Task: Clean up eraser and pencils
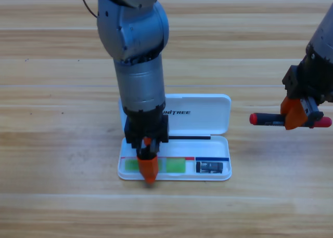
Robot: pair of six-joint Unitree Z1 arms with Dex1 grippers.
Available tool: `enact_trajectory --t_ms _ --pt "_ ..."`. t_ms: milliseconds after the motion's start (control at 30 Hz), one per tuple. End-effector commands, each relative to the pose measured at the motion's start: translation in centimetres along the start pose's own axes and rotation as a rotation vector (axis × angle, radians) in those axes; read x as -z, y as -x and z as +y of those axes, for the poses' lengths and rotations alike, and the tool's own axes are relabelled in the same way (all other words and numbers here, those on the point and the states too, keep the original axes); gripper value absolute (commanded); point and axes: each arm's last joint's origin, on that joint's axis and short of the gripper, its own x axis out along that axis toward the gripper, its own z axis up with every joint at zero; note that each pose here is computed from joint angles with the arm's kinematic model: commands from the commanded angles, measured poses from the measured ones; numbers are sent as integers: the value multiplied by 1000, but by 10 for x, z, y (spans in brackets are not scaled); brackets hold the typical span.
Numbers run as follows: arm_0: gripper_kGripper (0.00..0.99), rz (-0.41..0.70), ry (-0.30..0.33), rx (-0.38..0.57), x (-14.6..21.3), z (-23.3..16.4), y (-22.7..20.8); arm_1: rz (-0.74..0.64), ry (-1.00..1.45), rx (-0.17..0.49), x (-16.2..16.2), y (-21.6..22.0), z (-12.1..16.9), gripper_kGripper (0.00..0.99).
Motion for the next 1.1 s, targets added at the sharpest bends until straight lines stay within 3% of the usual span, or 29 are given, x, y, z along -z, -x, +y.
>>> enact_trajectory --t_ms 33,200,367,467,667,867,1100 --pt "990 50 1 43 -5 0 -26 35 -25 -59 8 -13 0 0" --pt "990 44 -1 34 -5 -2 -17 50 -13 -83 -1 -27 -2 0" --pt "990 4 0 -27 15 -20 43 60 -1 -101 -21 -43 -5 0" --pt "990 -56 6 -86 47 -42 94 62 13 -106 -41 -55 -7 0" --pt "990 -184 50 -241 145 -88 174 70 37 -119 -90 -88 -15 0" --pt "990 -190 140 -259 210 -101 175 76 62 -102 -133 -122 -23 0" --pt "989 -202 168 -215 219 -107 155 87 74 -91 -156 -147 -27 0"
